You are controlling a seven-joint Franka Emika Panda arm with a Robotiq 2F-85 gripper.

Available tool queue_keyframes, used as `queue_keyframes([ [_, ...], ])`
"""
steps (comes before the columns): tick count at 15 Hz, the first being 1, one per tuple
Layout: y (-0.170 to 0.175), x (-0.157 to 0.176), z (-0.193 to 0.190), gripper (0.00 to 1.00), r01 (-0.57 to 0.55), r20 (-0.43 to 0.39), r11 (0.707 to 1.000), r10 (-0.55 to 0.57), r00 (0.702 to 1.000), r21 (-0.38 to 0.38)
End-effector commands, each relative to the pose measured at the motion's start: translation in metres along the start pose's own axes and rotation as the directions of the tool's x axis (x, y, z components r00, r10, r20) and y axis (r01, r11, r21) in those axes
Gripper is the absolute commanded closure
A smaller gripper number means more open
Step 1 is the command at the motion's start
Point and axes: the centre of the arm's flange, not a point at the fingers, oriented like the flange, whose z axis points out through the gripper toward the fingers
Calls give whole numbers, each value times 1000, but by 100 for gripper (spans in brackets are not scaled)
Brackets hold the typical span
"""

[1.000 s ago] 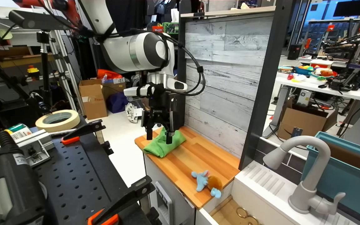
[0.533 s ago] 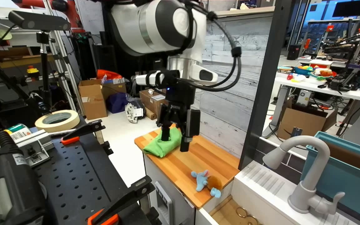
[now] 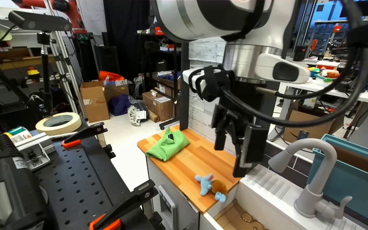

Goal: Fold the cloth

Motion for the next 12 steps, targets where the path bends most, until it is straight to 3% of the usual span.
queue_keyframes([
  [1, 15, 21, 4, 0, -140, -129, 988, 147, 981, 63],
  [5, 24, 34, 4, 0, -272, -222, 954, 294, 930, 125],
  [12, 43, 55, -7, 0, -377, -220, 899, 423, 879, 223],
])
